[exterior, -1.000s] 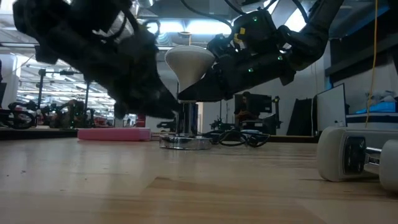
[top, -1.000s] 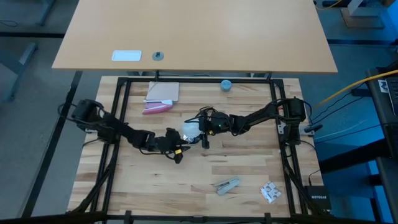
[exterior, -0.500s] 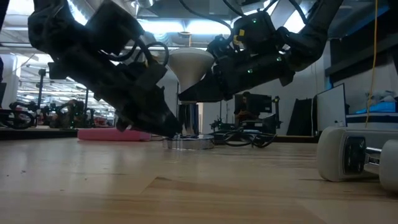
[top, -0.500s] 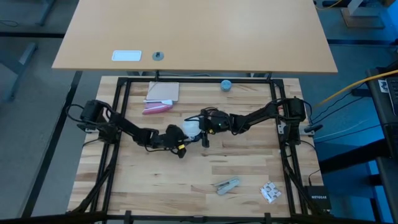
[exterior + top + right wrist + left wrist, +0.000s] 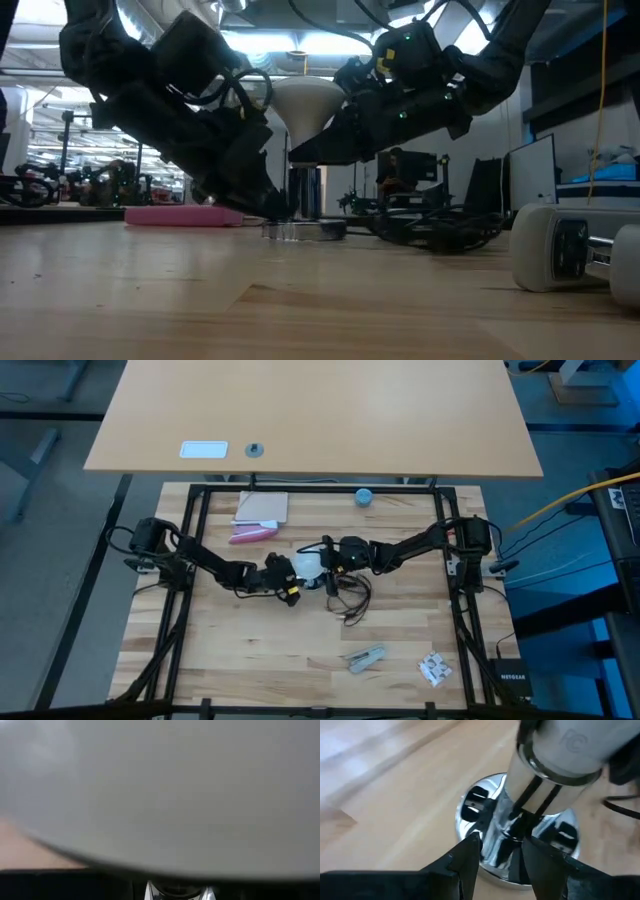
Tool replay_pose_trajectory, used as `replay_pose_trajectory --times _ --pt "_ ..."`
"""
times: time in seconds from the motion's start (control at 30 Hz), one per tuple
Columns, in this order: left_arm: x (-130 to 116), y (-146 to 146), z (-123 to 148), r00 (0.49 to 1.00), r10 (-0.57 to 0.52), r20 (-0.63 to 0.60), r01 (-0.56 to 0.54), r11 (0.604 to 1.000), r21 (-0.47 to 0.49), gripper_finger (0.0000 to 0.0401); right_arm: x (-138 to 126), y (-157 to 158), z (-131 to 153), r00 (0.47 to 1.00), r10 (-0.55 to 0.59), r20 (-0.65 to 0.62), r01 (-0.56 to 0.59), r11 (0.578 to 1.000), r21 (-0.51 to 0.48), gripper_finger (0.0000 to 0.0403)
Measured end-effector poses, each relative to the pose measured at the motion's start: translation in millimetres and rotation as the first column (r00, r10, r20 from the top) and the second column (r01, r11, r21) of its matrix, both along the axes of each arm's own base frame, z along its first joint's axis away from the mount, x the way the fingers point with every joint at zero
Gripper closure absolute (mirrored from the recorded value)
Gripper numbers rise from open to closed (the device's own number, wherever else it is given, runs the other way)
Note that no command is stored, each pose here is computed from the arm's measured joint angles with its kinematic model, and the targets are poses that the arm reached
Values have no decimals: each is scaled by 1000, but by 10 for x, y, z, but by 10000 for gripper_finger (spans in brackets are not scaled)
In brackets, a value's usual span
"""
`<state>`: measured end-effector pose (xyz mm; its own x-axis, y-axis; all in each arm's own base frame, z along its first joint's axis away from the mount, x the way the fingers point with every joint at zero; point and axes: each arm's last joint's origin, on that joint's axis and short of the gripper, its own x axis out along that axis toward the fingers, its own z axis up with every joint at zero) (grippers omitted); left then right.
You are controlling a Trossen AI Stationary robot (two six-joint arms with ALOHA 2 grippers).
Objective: Screw lightbulb
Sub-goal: Remove the lightbulb from the lamp
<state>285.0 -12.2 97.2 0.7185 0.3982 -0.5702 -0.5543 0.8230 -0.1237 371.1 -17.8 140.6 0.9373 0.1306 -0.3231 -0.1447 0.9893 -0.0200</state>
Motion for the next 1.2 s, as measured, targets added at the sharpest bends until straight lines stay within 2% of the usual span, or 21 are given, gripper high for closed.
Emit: replay_pose_trajectory --times 0.2,0.33,0.5,0.7,0.83,1.03,1.2 --pt "0 146 -5 999 42 -18 -40 997 59 258 1 5 -1 1000 -13 -1 13 1000 -2 244" --pt "-5 164 24 998 57 -3 -57 997 46 258 2 3 -1 999 -39 -2 39 999 -9 244" --pt "-36 119 190 1000 18 25 -19 999 38 258 3 -1 1 998 -65 0 65 998 -19 244" --pt "-171 9 429 1000 -22 11 22 1000 -14 258 3 -5 1 997 -76 0 76 997 -23 244" --pt "-222 -111 554 996 -60 58 65 994 -84 258 3 -7 2 997 -79 1 79 997 -25 244" --pt "-181 -295 576 985 -68 159 94 982 -162 258 5 -18 7 994 -108 7 108 994 -35 244" --pt "-102 -358 480 977 -38 210 74 984 -163 258 11 -27 23 991 -133 26 134 990 -44 244"
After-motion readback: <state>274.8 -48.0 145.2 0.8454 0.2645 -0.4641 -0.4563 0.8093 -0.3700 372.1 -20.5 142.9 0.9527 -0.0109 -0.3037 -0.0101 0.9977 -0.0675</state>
